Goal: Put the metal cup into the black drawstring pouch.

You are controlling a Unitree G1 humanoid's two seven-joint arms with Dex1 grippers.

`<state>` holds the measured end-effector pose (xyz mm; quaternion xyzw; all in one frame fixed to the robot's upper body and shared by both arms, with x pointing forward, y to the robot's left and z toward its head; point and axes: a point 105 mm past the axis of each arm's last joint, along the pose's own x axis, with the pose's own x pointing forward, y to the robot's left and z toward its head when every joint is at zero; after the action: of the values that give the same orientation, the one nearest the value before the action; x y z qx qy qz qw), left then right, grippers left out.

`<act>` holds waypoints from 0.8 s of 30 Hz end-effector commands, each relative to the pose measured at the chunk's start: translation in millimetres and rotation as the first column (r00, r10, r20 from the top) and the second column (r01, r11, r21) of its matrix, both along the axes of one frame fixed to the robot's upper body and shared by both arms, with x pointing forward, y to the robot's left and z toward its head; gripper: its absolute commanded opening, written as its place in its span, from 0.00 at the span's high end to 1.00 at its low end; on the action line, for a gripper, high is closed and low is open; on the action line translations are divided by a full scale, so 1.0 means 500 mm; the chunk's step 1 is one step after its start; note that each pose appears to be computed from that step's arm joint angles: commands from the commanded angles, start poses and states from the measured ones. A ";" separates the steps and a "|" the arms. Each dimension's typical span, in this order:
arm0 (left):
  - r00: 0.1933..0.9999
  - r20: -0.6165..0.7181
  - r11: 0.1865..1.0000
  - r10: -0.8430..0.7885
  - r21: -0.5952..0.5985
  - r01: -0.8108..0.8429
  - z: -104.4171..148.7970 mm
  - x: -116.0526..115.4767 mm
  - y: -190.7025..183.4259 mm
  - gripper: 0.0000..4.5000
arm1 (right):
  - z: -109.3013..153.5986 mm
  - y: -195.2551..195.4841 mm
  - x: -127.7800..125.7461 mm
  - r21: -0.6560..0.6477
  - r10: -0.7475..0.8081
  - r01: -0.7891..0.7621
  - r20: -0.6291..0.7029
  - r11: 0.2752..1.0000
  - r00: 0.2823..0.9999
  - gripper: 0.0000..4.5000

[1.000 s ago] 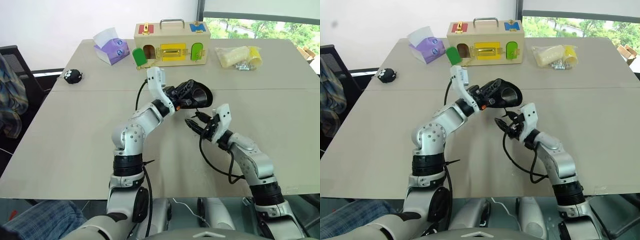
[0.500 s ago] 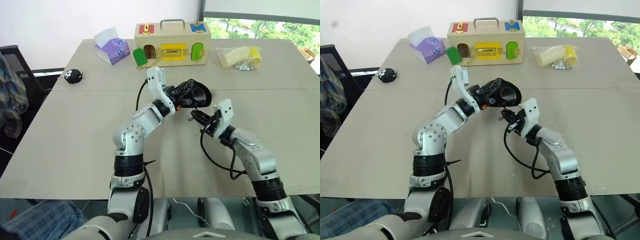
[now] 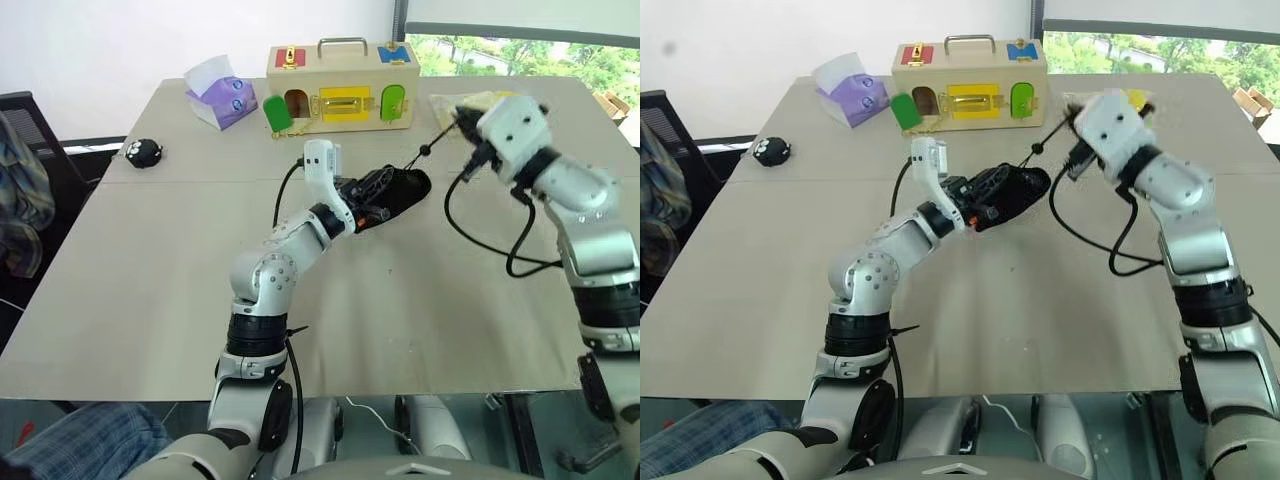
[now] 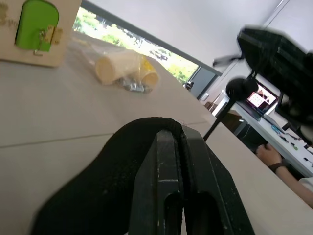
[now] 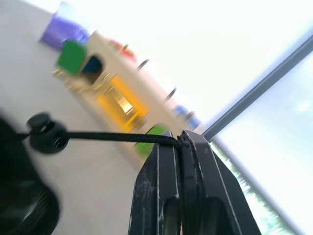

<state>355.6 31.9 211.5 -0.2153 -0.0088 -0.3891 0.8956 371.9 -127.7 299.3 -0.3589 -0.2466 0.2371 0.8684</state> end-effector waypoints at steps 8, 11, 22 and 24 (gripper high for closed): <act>0.931 0.341 0.992 -0.129 0.052 0.119 0.104 -0.042 -0.011 0.32 | 0.120 0.055 -0.053 -0.016 0.120 -0.119 0.207 0.993 0.971 1.00; 0.902 0.412 0.990 -0.132 0.108 0.096 0.120 -0.034 -0.020 0.32 | 0.116 0.065 -0.056 -0.034 0.149 -0.145 0.197 0.989 0.969 1.00; 0.866 0.487 0.988 -0.112 0.152 0.042 0.141 0.004 -0.037 0.32 | 0.105 0.091 -0.065 -0.054 0.208 -0.202 0.170 0.978 0.963 1.00; 0.864 0.493 0.990 -0.101 0.137 0.037 0.147 0.008 -0.036 0.32 | 0.104 0.094 -0.068 -0.057 0.216 -0.210 0.167 0.976 0.962 1.00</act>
<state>362.8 13.8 270.8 -0.0548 -0.1780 -0.4627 0.8667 351.6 -86.9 334.2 -0.3650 -0.3179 0.2993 0.8223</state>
